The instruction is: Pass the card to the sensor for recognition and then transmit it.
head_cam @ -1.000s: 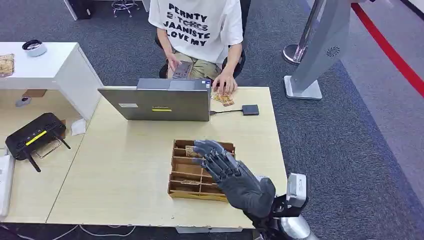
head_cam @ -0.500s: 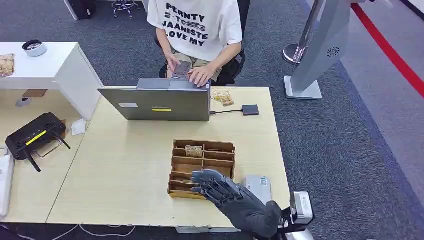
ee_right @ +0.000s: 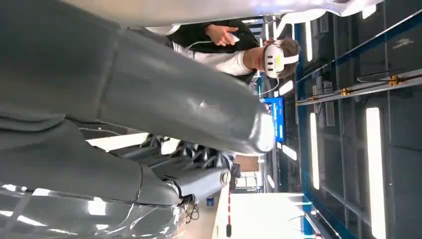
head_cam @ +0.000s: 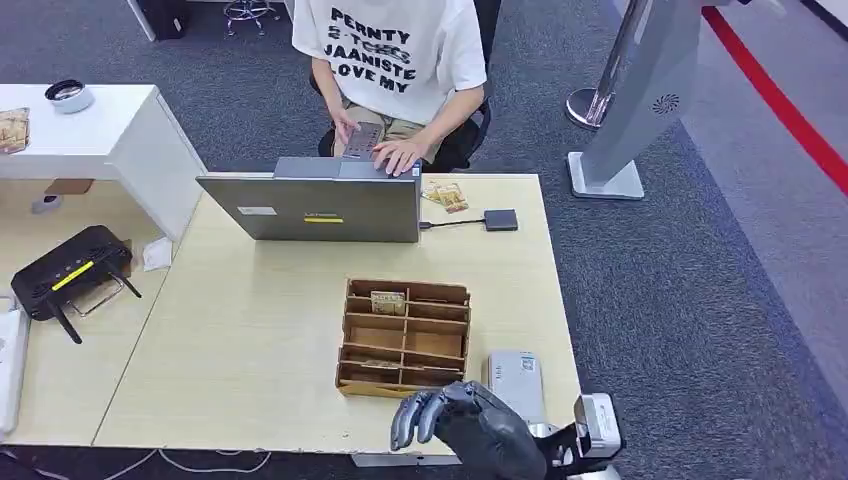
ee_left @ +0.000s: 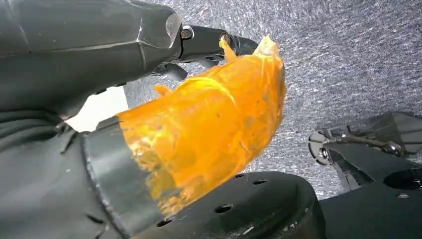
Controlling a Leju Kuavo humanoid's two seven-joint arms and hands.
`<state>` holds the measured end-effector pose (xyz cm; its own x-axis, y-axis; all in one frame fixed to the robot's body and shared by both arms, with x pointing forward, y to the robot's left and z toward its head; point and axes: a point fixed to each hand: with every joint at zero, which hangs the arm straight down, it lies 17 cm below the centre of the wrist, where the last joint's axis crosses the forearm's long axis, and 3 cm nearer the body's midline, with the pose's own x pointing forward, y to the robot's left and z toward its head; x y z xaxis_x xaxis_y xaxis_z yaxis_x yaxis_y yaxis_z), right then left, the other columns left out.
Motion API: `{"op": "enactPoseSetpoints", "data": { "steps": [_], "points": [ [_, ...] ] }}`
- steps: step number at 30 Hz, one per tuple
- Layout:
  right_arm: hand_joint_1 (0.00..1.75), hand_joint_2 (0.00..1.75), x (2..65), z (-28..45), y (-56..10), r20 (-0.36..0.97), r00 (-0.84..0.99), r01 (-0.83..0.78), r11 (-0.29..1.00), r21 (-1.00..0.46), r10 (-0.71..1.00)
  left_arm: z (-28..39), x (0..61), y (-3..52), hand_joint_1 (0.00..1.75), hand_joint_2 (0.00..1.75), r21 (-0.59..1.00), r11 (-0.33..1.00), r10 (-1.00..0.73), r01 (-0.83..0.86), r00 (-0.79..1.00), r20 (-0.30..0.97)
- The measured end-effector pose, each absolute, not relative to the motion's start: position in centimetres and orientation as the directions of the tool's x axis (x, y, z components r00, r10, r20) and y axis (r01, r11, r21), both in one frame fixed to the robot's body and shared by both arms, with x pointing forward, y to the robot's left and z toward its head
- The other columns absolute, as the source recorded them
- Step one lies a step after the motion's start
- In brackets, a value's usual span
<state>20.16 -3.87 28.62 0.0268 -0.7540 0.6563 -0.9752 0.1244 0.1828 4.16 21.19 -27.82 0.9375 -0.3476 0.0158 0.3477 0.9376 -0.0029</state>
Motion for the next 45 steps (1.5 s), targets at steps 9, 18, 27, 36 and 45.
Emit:
{"op": "enactPoseSetpoints", "data": {
  "steps": [9,18,27,36,45],
  "points": [
    [1.73,0.0,19.9,28.6,-3.8,0.655,0.037,-0.977,0.111,0.183,-0.755,-27.8,4.1,21.2,0.0,0.0,-0.001,0.938,-0.348,0.348,0.938,0.013],
    [1.73,0.0,19.9,28.5,-3.7,0.651,0.047,-0.976,0.104,0.192,-0.757,-27.8,4.1,21.2,0.0,0.0,0.001,0.938,-0.347,0.347,0.938,0.013],
    [1.75,0.0,19.7,28.5,-3.7,0.649,0.053,-0.976,0.099,0.194,-0.759,-27.8,4.2,21.3,0.0,0.0,0.003,0.939,-0.345,0.345,0.938,0.015],
    [1.75,0.0,19.5,28.5,-3.8,0.639,0.064,-0.976,0.086,0.201,-0.767,-27.8,4.2,21.3,1.75,0.0,0.005,0.941,-0.338,0.338,0.941,0.015],
    [1.75,0.0,19.0,28.3,-3.6,0.635,0.088,-0.978,0.056,0.203,-0.767,-27.8,4.3,21.0,1.75,0.0,0.001,0.946,-0.323,0.323,0.946,0.019]
  ]
}}
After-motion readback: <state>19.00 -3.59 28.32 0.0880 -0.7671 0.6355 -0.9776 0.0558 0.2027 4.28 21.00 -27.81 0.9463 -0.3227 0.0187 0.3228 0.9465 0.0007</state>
